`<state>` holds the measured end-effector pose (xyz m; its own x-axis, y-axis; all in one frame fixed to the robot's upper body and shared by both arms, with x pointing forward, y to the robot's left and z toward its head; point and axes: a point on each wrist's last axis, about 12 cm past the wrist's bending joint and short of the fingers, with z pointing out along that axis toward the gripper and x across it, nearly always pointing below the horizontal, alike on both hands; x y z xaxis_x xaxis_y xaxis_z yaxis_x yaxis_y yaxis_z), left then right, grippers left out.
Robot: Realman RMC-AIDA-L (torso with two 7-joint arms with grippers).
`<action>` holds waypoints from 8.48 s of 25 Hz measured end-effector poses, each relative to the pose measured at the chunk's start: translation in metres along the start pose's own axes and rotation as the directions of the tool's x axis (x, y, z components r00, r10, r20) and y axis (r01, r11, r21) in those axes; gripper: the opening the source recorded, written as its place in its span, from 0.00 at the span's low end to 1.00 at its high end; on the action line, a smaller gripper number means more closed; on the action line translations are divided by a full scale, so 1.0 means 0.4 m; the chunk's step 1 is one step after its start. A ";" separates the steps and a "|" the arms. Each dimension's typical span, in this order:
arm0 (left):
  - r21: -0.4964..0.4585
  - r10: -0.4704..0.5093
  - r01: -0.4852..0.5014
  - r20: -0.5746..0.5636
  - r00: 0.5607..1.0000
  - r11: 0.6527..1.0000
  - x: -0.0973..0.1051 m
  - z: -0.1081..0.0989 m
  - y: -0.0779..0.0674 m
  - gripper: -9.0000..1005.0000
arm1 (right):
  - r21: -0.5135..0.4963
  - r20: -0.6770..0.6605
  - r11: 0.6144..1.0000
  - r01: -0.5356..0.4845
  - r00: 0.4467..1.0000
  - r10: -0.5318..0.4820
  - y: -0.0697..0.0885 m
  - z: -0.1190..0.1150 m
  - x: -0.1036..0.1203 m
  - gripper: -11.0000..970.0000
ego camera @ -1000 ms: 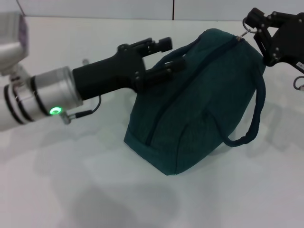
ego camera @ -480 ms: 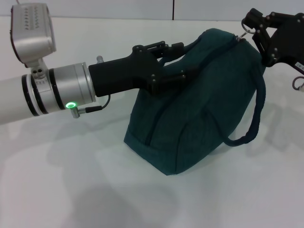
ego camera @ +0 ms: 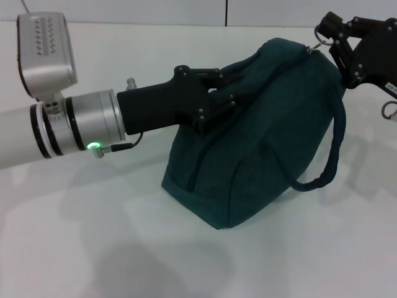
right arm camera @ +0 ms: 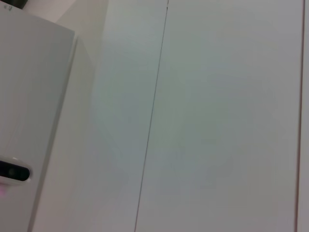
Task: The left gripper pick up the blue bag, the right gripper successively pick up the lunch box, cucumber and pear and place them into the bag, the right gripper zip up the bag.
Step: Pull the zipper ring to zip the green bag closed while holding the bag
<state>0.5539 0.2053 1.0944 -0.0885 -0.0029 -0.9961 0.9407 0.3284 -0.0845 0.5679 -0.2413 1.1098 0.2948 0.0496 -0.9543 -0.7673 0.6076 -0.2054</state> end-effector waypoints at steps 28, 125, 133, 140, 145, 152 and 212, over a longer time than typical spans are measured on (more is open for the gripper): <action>-0.038 0.174 -0.173 0.041 0.984 0.984 0.063 -0.048 -0.057 0.05 | 0.081 -0.022 0.986 -0.147 0.989 0.149 -0.013 -0.031 0.020 0.03; -0.008 0.205 -0.206 0.106 0.973 0.979 0.054 -0.043 -0.079 0.06 | 0.002 -0.269 0.996 -0.094 0.959 0.092 0.048 -0.076 0.099 0.07; -0.010 0.203 -0.203 0.106 0.973 0.979 0.056 -0.047 -0.080 0.06 | 0.022 -0.266 0.995 -0.102 0.958 0.105 0.050 -0.088 0.101 0.05; -0.011 0.202 -0.202 0.104 0.974 0.979 0.057 -0.049 -0.081 0.06 | 0.048 -0.257 0.993 -0.112 0.959 0.121 0.049 -0.095 0.102 0.04; -0.010 0.203 -0.203 0.104 0.974 0.979 0.057 -0.048 -0.080 0.06 | 0.051 -0.259 0.992 -0.112 0.958 0.121 0.047 -0.093 0.102 0.10; -0.009 0.204 -0.204 0.105 0.973 0.979 0.056 -0.048 -0.080 0.06 | 0.050 -0.261 0.993 -0.109 0.958 0.118 0.045 -0.087 0.103 0.27; 0.026 0.246 -0.253 0.153 0.957 0.967 0.047 -0.051 -0.095 0.08 | 0.122 -0.300 0.986 -0.115 0.943 0.147 0.027 -0.049 0.119 0.03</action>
<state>0.5099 0.2121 1.0792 0.1967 -0.0665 -0.9782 0.9409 0.2934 0.1693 0.5626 -0.2479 1.0582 -0.0058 -0.1015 -0.9948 -0.7207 0.6900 -0.0663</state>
